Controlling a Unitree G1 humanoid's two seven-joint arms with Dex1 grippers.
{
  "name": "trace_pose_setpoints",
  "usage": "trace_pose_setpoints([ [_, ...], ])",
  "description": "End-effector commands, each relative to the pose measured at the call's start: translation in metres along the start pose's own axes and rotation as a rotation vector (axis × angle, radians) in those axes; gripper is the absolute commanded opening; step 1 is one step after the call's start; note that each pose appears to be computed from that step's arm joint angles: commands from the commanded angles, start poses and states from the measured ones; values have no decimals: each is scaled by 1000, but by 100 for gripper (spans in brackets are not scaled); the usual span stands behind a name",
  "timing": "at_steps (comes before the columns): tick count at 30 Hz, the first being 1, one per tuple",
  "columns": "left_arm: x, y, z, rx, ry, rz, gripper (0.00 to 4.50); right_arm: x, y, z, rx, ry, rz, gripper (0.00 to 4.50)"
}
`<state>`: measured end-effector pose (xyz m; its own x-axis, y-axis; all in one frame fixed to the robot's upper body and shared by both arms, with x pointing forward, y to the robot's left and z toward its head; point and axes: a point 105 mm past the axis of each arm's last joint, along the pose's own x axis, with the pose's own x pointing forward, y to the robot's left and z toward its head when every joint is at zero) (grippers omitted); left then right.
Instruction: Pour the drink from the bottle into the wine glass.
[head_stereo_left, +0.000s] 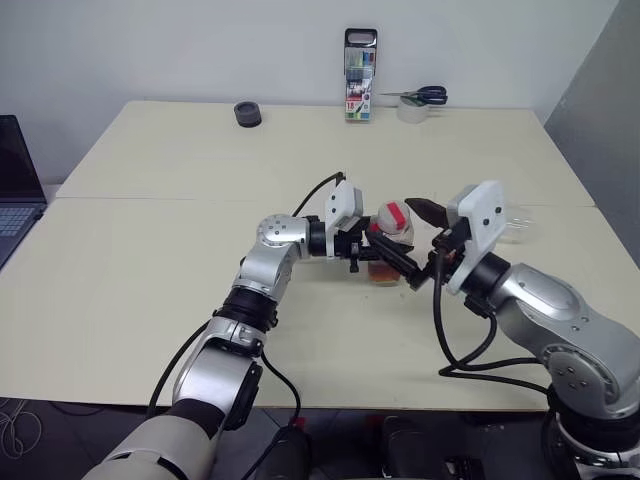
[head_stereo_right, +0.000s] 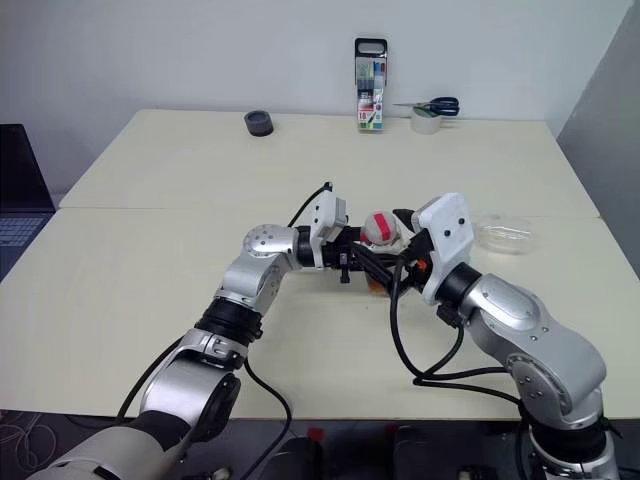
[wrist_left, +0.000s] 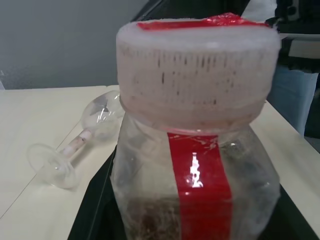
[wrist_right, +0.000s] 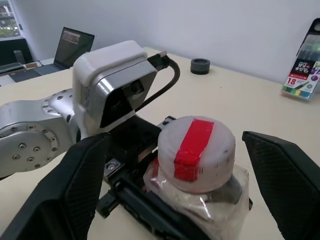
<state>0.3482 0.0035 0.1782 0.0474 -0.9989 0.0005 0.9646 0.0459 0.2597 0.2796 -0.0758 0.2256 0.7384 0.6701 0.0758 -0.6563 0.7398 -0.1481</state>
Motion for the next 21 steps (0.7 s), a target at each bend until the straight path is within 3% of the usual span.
trace_pose_setpoints([
  [1,5,1,15,69,-18,-21,176,6,-4,12,-41,-71,-33,450],
  [5,4,0,14,70,-13,-22,176,8,-8,13,-53,-93,-56,450],
  [6,3,-1,14,70,-11,-22,176,8,-8,13,-58,-92,-57,432],
  [8,3,-1,13,71,-7,-23,176,8,-9,11,-73,-87,-58,384],
  [14,2,-2,13,70,-2,-25,176,9,-5,6,-101,-75,-38,181],
  [21,3,-4,16,72,-11,-38,176,10,1,-5,-109,-21,98,182],
])
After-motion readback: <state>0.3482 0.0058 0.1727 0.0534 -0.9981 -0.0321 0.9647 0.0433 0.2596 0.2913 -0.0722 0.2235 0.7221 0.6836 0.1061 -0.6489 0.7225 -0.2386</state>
